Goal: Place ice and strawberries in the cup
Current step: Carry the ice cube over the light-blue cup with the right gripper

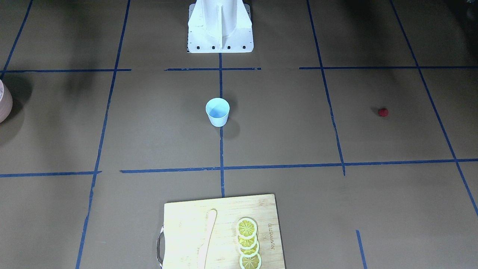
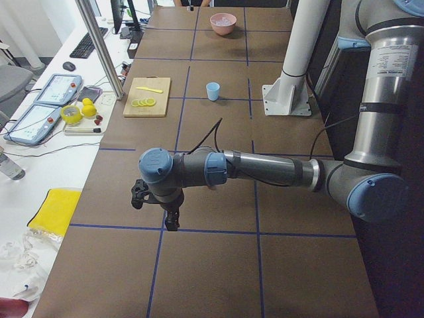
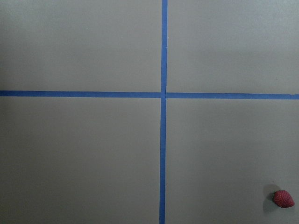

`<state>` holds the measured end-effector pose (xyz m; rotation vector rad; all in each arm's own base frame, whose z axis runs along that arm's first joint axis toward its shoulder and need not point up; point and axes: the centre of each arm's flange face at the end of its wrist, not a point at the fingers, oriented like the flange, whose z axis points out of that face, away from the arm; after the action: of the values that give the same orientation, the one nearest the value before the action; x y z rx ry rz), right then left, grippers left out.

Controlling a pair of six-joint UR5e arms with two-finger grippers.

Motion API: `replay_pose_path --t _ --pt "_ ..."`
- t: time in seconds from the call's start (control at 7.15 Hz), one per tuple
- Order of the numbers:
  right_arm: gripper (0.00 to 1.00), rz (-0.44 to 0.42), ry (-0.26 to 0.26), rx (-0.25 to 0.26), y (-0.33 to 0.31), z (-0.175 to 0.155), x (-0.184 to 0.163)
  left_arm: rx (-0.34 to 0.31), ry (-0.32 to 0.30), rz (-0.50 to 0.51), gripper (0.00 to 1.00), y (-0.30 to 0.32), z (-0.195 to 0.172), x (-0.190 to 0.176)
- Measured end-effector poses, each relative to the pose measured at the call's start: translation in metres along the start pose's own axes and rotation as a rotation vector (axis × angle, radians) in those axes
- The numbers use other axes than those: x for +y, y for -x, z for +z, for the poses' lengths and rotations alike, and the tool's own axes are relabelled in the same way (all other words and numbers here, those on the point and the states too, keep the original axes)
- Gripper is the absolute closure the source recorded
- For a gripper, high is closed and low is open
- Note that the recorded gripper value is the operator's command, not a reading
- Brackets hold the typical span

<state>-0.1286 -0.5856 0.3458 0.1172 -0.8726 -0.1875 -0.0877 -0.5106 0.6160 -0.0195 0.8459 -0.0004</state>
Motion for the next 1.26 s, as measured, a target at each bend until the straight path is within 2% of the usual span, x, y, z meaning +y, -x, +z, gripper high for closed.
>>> replay_pose_path --t 0.28,0.56,0.98,1.26 --pt "1.0 0.075 0.037 -0.021 0.106 0.03 -0.011 0.001 -0.002 -0.014 0.0 -0.001 -0.001 -0.001" --pt "1.0 0.123 0.045 0.004 0.209 0.066 0.0 0.0 -0.006 -0.015 0.0 -0.004 -0.003 -0.002" --pt "1.0 0.151 0.036 0.042 0.342 0.119 0.045 0.0 -0.009 -0.011 0.0 -0.005 -0.004 -0.002" --pt "1.0 0.153 0.029 0.063 0.398 0.148 0.075 0.0 -0.007 -0.012 0.0 -0.005 -0.003 -0.002"
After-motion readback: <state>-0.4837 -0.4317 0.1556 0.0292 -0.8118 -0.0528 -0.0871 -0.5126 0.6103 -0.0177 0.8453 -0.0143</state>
